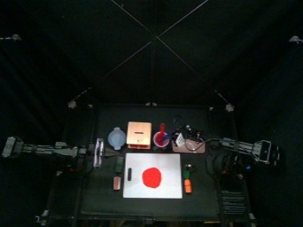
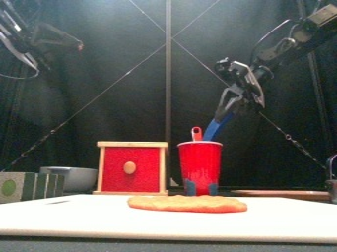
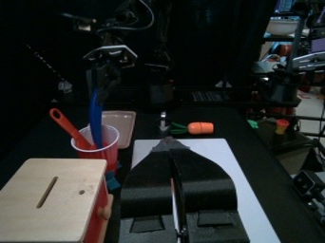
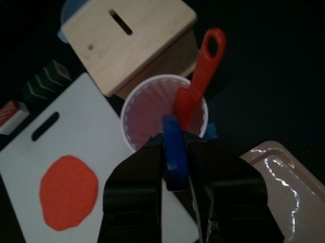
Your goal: Grab pizza cutter with other hand
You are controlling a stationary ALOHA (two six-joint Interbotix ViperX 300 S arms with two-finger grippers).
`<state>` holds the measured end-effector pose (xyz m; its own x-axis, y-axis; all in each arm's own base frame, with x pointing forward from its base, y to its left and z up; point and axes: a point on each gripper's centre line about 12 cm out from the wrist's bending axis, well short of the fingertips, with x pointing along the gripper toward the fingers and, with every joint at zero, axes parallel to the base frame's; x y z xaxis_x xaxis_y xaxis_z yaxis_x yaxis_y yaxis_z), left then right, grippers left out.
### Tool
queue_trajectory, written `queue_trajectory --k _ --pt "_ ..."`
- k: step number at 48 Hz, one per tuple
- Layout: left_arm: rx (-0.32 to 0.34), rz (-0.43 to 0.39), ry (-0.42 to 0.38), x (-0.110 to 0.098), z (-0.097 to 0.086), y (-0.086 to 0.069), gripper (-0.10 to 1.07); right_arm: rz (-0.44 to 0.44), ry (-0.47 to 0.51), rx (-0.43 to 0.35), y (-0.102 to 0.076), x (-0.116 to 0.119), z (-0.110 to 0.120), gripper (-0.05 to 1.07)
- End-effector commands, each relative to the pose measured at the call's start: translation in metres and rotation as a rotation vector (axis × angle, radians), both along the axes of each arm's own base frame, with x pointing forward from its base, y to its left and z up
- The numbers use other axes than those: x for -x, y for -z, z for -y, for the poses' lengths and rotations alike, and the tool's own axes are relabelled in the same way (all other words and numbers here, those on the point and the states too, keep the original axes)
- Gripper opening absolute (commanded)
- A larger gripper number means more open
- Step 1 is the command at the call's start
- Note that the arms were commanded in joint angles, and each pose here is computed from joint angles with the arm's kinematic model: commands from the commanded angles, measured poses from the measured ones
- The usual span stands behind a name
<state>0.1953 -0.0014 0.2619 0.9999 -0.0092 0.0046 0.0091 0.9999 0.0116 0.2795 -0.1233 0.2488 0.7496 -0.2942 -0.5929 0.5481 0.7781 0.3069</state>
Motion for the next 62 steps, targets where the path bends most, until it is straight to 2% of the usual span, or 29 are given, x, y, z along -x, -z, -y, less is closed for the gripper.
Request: queue_trajectory --k 1,8,13,21,26,33,39,47,56,62 --pt "-0.004 0.018 -0.001 -0.002 0.000 -0.006 0.05 0.068 -0.015 0.039 -0.023 0.007 -0.007 0.37" --pt "-0.009 0.020 -0.001 -0.002 0.000 -0.007 0.05 0.138 -0.069 0.092 -0.042 0.020 -0.026 0.37" --pt "-0.018 0.015 0.007 -0.004 0.001 -0.007 0.05 0.201 -0.140 0.137 -0.053 0.028 -0.048 0.37" --pt "-0.052 -0.056 0.030 -0.023 0.005 0.000 0.05 0.326 -0.260 0.226 -0.065 0.033 -0.079 0.37" --pt "-0.064 -0.109 0.045 -0.043 0.008 0.004 0.05 0.377 -0.321 0.266 -0.061 0.031 -0.093 0.37" --pt "-0.067 -0.142 0.063 -0.066 0.013 0.003 0.08 0.393 -0.420 0.304 -0.045 0.023 -0.112 0.37" --pt "-0.069 -0.165 0.070 -0.077 0.015 0.006 0.24 0.392 -0.511 0.325 -0.030 0.012 -0.131 0.37" --pt "-0.063 -0.208 0.089 -0.088 0.021 0.021 0.61 0.385 -0.549 0.321 -0.016 -0.009 -0.140 0.37" --pt "-0.058 -0.160 0.128 -0.107 0.033 0.029 0.95 0.357 -0.557 0.316 -0.005 -0.033 -0.142 0.37" --pt "-0.055 -0.189 0.130 -0.118 0.035 0.042 0.98 0.340 -0.559 0.313 -0.001 -0.049 -0.142 0.37"
